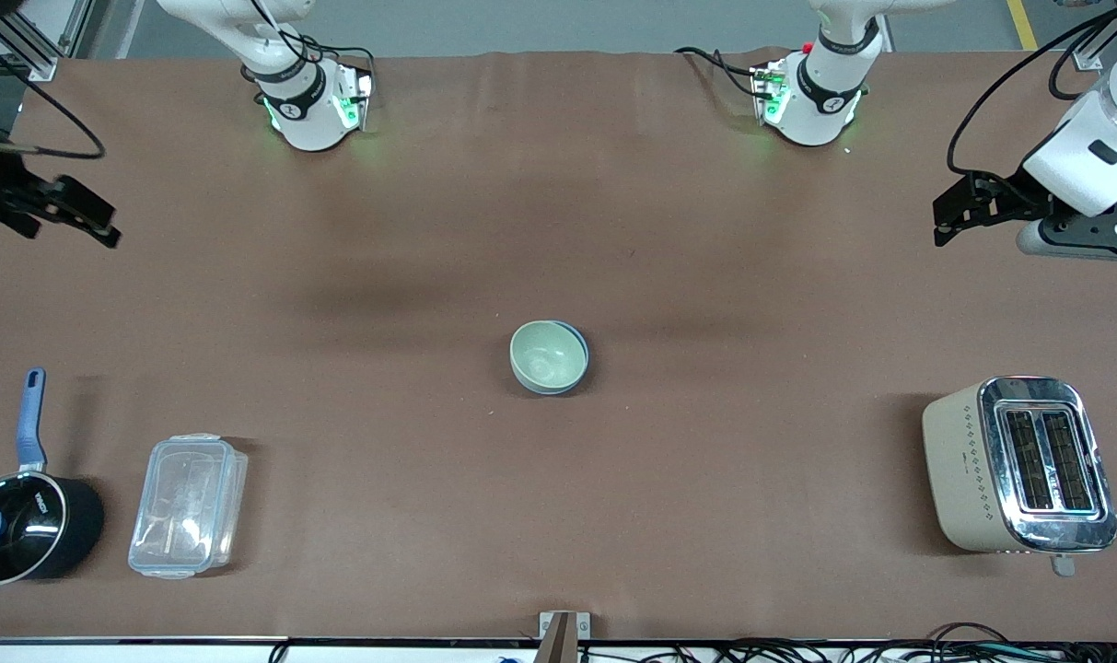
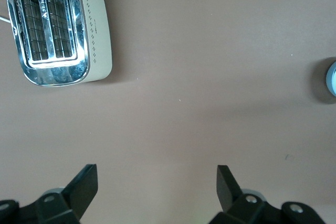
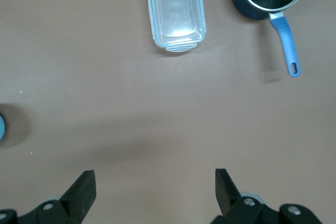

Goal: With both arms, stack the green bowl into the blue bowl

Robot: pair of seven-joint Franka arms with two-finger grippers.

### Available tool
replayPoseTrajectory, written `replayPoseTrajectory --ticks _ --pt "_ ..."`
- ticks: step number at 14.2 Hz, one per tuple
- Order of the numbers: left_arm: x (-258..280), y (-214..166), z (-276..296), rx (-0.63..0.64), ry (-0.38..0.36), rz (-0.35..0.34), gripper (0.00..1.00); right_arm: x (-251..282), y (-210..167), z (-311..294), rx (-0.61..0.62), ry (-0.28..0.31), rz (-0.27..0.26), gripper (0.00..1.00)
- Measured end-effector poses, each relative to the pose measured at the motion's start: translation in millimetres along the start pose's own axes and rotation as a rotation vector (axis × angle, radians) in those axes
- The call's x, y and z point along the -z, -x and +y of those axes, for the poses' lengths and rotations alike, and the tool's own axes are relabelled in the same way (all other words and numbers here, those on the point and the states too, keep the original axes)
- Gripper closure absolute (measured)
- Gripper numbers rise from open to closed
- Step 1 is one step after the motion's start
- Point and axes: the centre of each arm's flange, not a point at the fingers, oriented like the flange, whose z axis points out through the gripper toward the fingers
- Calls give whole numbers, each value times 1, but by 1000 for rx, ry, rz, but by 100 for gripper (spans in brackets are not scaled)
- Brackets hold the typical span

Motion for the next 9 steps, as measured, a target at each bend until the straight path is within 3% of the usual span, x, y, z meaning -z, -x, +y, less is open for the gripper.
replayPoseTrajectory --ticks 4,9 --pt "0 0 -1 1 0 0 0 36 1 17 26 -4 9 0" --pt "0 0 -1 2 0 0 0 33 -12 17 67 -1 -12 0"
